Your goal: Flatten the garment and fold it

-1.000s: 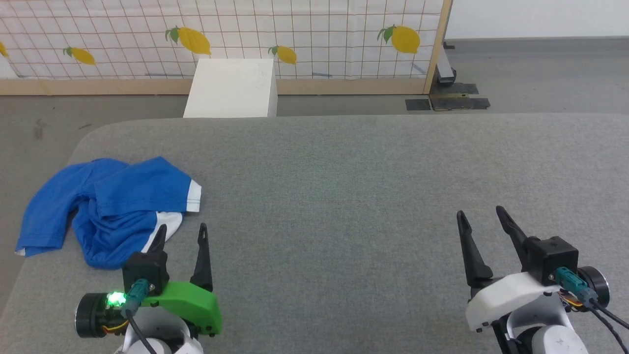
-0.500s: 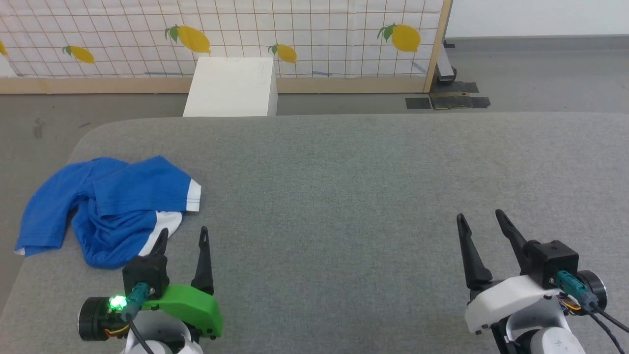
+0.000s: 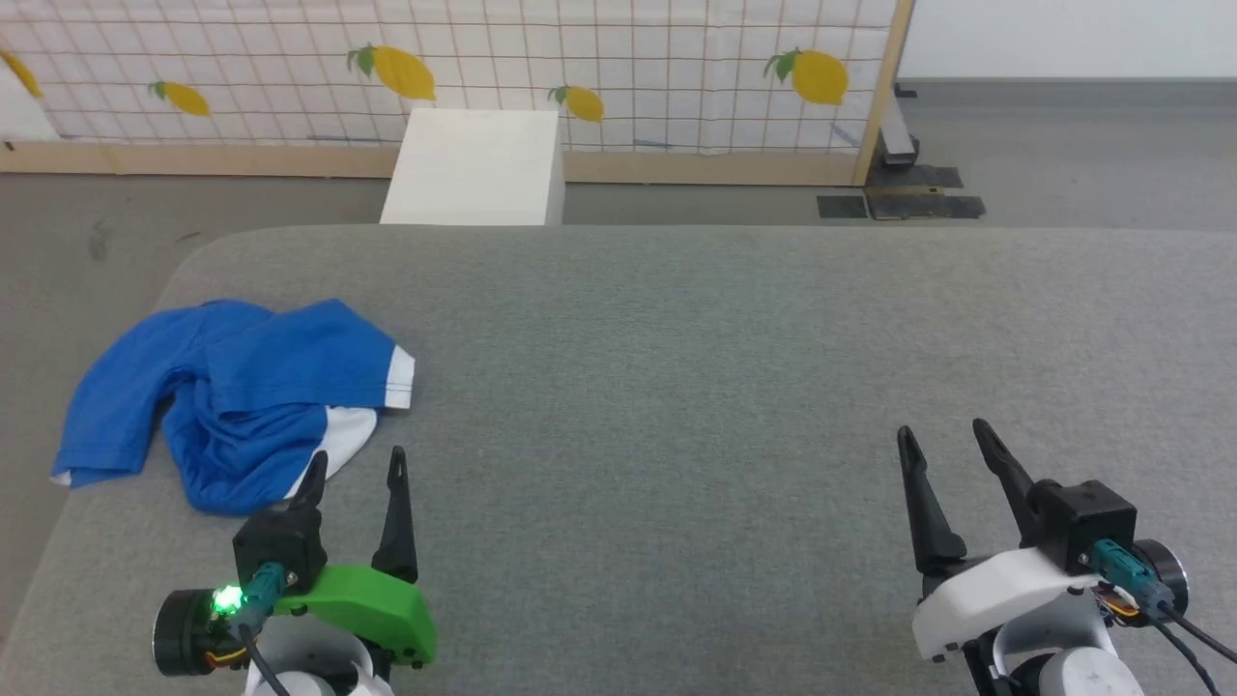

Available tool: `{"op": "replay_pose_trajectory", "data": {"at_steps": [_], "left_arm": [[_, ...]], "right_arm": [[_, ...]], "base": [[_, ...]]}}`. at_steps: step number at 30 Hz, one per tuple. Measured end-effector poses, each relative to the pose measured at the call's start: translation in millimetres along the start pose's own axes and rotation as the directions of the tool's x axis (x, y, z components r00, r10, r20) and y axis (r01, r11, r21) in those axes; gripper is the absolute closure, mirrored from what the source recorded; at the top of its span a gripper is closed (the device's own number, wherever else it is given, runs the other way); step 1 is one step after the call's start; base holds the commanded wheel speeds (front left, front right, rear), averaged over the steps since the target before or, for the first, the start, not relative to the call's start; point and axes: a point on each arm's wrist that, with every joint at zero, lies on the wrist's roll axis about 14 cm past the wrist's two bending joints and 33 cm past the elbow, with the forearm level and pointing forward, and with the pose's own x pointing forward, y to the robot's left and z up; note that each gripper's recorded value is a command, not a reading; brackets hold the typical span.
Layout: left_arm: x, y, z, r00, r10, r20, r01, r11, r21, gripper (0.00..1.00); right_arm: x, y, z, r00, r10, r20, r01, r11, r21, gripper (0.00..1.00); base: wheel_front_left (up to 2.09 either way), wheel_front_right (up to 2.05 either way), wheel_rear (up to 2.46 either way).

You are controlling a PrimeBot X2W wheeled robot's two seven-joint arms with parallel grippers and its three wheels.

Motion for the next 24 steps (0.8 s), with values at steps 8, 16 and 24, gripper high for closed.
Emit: {"op": "replay_pose_trajectory", "data": {"at_steps": [8,16,24], "left_arm": [[-10.5,19.4,0.0,0.998,0.058,0.009,-0.058,0.998,-0.016,0.0],[-28.3,48.1,2.1,0.989,0.145,0.026,-0.144,0.989,-0.021,0.0],[-49.0,71.6,-1.1,0.975,0.222,0.026,-0.221,0.975,-0.033,0.0]], "right_arm": [[7.6,18.9,-3.5,0.998,0.057,-0.005,-0.057,0.998,0.012,0.0],[17.1,51.3,-9.9,0.988,0.153,-0.016,-0.153,0.988,0.026,0.0],[23.5,80.4,-15.3,0.971,0.236,-0.025,-0.235,0.971,0.039,0.0]], "base": [[0.0,0.0,0.0],[0.0,0.0,0.0],[0.0,0.0,0.0]]}}
